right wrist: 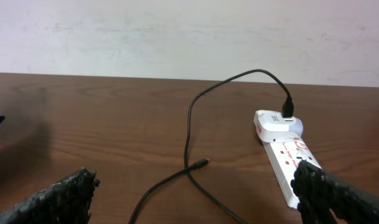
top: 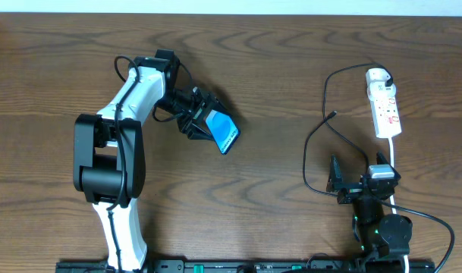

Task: Plug charger to phone and switch on socket
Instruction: 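Lift the phone with the left gripper and tilt it upright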

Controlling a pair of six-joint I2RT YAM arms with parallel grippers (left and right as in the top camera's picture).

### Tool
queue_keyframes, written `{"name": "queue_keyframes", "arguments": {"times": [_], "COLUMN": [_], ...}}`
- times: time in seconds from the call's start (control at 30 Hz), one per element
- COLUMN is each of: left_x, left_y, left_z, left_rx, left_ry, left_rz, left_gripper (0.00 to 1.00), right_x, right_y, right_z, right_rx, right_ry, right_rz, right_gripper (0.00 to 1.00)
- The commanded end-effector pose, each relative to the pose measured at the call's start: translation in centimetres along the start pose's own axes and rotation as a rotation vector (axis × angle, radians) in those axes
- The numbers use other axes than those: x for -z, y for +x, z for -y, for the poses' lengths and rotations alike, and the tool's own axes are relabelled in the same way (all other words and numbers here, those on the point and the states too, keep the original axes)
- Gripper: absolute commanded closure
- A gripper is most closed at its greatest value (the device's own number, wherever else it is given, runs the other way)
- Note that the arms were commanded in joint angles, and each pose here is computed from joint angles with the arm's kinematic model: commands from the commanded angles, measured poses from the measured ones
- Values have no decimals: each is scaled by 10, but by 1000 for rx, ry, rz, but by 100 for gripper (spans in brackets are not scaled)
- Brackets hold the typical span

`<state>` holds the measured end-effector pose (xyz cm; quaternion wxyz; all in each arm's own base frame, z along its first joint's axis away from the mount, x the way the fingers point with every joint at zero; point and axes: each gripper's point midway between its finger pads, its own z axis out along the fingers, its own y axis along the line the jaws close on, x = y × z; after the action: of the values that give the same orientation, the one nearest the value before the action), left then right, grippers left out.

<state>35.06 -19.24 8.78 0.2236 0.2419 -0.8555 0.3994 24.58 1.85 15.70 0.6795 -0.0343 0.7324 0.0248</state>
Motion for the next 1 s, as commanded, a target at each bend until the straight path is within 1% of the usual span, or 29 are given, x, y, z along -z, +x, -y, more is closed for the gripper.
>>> {"name": "queue_keyframes", "arguments": {"times": [0.0, 0.53, 0.97], "left_x": [9, 17, 17], "left_y": [24, 48, 51], "left_z": [24, 53, 56], "left_rx": [-37, -35, -37], "left_ry": [116, 295, 306], "left_rz": [-75, -209, -224], "left_gripper": [36, 36, 36], "right_x": [0, 0, 0], "right_y": [1, 1, -1], "right_z": [-1, -1, 0], "right_rx": [12, 12, 12], "right_ry": [-2, -2, 3], "right_rz": [0, 0, 5], "right_gripper": [1, 1, 1]}}
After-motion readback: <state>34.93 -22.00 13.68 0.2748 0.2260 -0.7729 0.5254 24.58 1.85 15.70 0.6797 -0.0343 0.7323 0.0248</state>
